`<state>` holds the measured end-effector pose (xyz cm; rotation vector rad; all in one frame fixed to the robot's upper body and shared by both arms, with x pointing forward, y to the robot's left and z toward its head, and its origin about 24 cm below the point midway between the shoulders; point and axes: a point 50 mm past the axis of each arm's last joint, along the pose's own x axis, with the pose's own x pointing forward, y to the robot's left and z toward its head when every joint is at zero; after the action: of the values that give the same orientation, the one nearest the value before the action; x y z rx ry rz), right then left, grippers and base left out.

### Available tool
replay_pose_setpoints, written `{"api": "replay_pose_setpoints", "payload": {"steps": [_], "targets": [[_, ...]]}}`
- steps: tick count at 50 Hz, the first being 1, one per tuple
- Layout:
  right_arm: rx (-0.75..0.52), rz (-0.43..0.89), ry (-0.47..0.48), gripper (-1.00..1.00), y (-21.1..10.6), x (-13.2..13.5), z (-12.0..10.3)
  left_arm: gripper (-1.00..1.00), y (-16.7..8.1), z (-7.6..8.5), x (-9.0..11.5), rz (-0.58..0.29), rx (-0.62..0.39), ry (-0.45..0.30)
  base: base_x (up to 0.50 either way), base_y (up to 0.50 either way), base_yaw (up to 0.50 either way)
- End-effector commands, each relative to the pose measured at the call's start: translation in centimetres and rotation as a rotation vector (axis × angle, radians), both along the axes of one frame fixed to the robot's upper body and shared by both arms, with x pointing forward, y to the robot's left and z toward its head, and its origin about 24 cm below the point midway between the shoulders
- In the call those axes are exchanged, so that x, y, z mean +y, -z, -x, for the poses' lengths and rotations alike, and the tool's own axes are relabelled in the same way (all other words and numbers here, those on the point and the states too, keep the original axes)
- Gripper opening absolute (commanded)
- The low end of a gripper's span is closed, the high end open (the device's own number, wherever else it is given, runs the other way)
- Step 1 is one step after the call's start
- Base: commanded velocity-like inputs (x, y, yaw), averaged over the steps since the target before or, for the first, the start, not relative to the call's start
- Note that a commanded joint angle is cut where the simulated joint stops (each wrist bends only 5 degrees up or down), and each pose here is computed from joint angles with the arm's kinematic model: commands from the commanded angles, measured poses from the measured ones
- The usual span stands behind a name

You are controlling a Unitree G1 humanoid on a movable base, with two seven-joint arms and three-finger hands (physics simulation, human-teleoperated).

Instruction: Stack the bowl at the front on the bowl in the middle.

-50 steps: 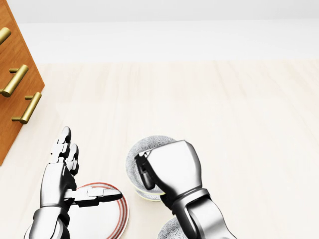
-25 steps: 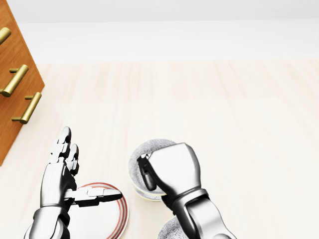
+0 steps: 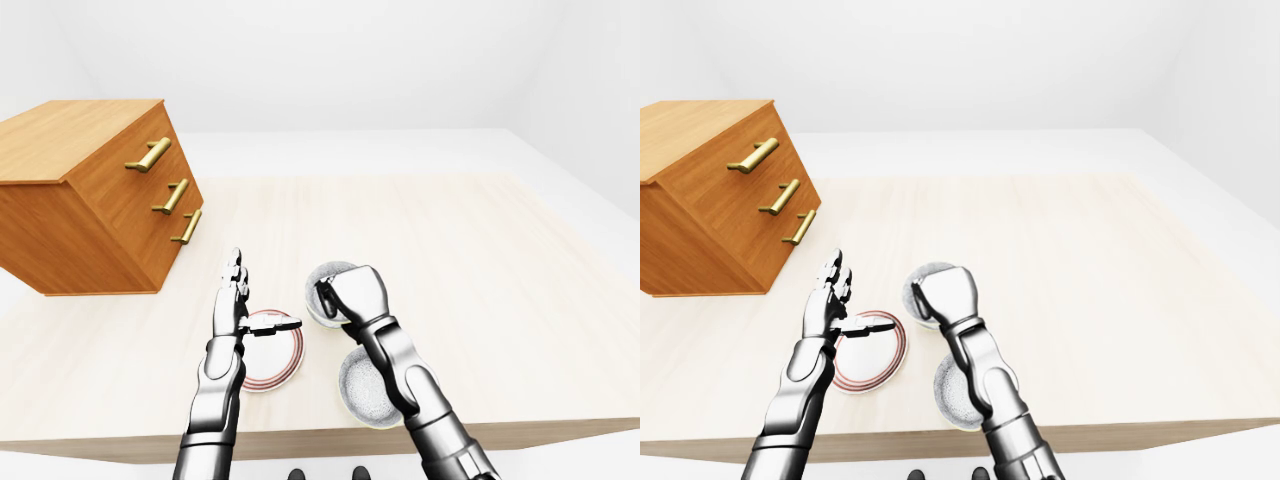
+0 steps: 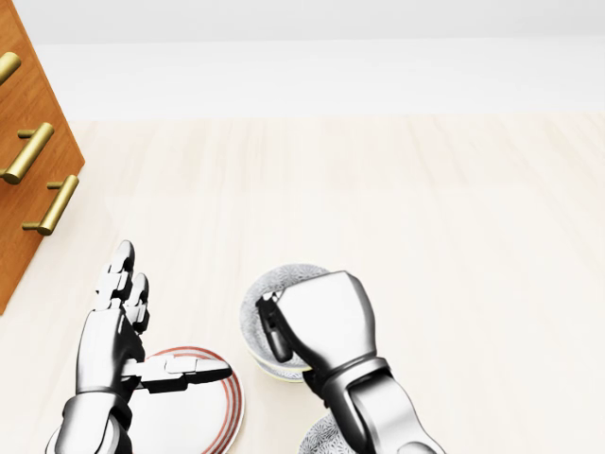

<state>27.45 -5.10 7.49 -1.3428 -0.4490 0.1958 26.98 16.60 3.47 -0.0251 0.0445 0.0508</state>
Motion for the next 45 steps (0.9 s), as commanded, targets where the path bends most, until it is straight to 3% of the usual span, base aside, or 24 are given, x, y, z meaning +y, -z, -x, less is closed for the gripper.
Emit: {"api": "replay_pose_setpoints", "payload": {"steps": [1, 27, 45], "targets": [[-0.048, 0.015, 0.015, -1.00, -0.2, -0.2, -0.2, 1.00, 0.0, 0.0, 0.0, 0.000, 0.000, 0.000, 0.00, 0.00, 0.00], [-0.013, 0.011, 0.010, -1.00, 0.4, -0.3, 1.1, 1.00, 0.1, -0.1, 0.0, 0.002, 0.001, -0.001, 0.00, 0.00, 0.00], [-0.012, 0.007, 0.014, -1.00, 0.6, -0.3, 0.3, 1.00, 0.0, 0.0, 0.0, 0.001, 0.001, -0.001, 0.00, 0.00, 0.00]]}}
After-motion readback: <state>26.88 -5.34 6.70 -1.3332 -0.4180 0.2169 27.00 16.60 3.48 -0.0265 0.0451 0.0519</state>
